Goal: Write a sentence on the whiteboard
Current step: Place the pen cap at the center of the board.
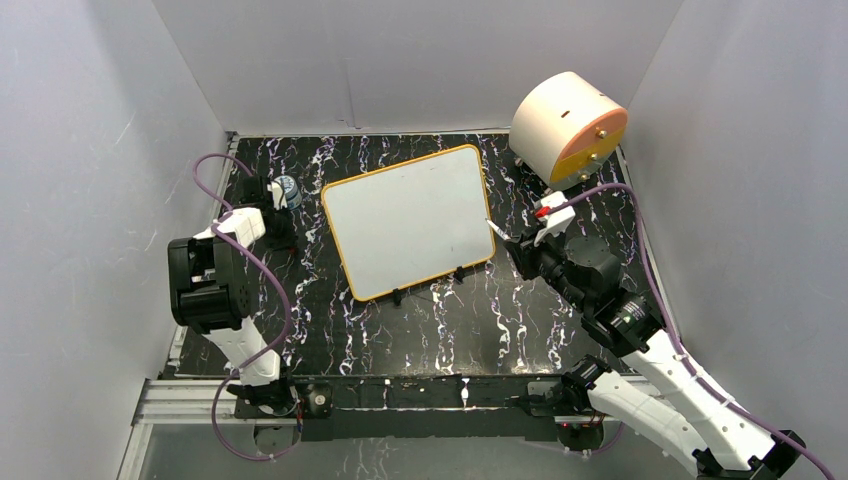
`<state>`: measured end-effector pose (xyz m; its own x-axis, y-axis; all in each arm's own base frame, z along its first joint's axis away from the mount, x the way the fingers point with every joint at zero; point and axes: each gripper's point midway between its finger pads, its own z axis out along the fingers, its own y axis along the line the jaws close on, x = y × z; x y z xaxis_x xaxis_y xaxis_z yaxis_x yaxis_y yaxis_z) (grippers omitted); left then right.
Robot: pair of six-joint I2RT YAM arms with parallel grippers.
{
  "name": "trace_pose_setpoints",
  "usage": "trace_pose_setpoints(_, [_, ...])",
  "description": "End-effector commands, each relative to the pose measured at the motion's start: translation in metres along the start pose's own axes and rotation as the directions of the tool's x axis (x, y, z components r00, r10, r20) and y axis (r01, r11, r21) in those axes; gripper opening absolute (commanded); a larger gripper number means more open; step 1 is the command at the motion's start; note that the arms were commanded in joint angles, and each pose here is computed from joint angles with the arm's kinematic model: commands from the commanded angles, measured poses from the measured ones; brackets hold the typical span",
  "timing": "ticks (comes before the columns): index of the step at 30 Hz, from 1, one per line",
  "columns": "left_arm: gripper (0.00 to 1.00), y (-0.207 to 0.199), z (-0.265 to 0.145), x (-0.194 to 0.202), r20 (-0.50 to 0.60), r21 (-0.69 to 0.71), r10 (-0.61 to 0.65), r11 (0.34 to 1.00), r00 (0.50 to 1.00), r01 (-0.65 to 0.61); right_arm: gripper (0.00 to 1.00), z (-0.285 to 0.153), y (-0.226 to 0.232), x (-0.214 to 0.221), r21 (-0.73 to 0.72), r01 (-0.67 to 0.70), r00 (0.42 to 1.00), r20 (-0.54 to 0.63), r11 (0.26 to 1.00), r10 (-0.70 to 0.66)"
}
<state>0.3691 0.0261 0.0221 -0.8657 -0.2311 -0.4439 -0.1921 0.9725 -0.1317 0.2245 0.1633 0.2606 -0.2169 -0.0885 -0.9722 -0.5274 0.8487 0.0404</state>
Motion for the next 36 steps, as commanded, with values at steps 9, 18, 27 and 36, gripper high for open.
trace_pose_setpoints(9, [0.35,0.005,-0.007,-0.01,0.021,-0.022,0.016,1.0,1.0,-0.015,0.0,0.0,-0.003,-0.012,0.015,0.007,0.999,0.051,1.0,-0.007])
trace_pose_setpoints(18, [0.75,-0.013,-0.074,-0.053,0.265,0.046,0.022,0.998,0.964,-0.035,0.0,-0.002,-0.003,-0.013,0.012,0.01,0.998,0.058,1.0,-0.011])
trace_pose_setpoints(27, [0.86,-0.052,-0.147,-0.08,0.505,0.248,-0.034,0.963,0.862,-0.107,0.0,0.0,0.0,-0.013,-0.001,0.012,0.998,0.058,1.0,-0.012])
trace_pose_setpoints(36, [0.87,-0.096,-0.194,-0.091,0.563,0.536,-0.154,0.816,0.812,-0.217,0.0,0.001,0.001,-0.014,-0.006,0.011,0.998,0.059,1.0,-0.011])
